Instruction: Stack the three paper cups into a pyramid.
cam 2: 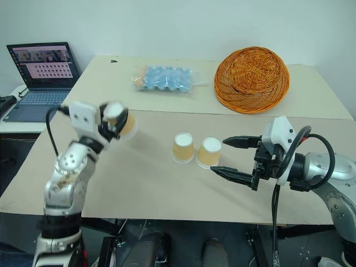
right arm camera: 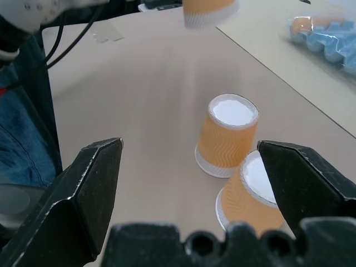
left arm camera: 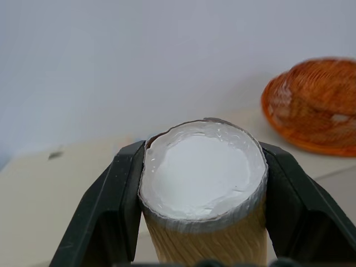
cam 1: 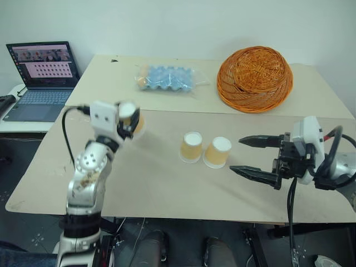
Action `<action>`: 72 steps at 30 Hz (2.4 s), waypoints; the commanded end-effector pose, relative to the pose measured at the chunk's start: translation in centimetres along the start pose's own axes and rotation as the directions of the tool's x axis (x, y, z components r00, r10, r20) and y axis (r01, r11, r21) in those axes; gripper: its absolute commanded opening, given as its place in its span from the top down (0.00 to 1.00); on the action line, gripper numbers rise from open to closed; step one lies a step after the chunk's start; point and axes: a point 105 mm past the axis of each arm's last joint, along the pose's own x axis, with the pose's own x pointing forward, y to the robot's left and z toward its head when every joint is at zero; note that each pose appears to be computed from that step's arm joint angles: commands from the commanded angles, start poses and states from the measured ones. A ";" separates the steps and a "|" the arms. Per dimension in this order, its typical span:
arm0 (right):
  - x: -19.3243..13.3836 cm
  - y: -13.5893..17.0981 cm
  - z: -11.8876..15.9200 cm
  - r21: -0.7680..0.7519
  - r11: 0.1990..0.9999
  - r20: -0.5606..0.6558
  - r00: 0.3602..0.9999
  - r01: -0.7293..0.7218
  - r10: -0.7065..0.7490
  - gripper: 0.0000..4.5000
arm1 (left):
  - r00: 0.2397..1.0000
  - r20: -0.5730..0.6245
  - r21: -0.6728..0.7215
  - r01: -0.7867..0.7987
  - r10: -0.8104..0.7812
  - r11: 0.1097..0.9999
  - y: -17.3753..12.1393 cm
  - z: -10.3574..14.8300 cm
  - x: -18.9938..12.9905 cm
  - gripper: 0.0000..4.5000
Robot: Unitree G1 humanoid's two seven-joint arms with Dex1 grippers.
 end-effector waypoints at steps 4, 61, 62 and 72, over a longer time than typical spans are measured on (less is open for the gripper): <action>-0.1 -0.4 0.3 -0.050 0.997 0.018 0.998 0.062 -0.061 0.00 | 0.921 0.021 -0.123 0.388 -0.389 0.913 -3.2 2.0 3.9 0.46; -1.0 0.0 -0.8 -0.051 0.972 0.016 0.974 0.228 -0.228 0.00 | 0.433 0.007 -0.238 0.876 -0.902 0.419 -13.5 -2.5 6.7 0.00; -1.0 0.0 -0.8 -0.050 0.973 0.016 0.974 0.227 -0.227 0.00 | 0.436 0.008 -0.240 0.874 -0.900 0.422 -13.4 -2.4 6.7 0.00; -1.0 -0.2 -0.8 -0.048 0.975 0.017 0.977 0.215 -0.214 0.00 | 0.453 -0.005 -0.257 0.861 -0.892 0.439 -12.5 -2.7 6.2 0.00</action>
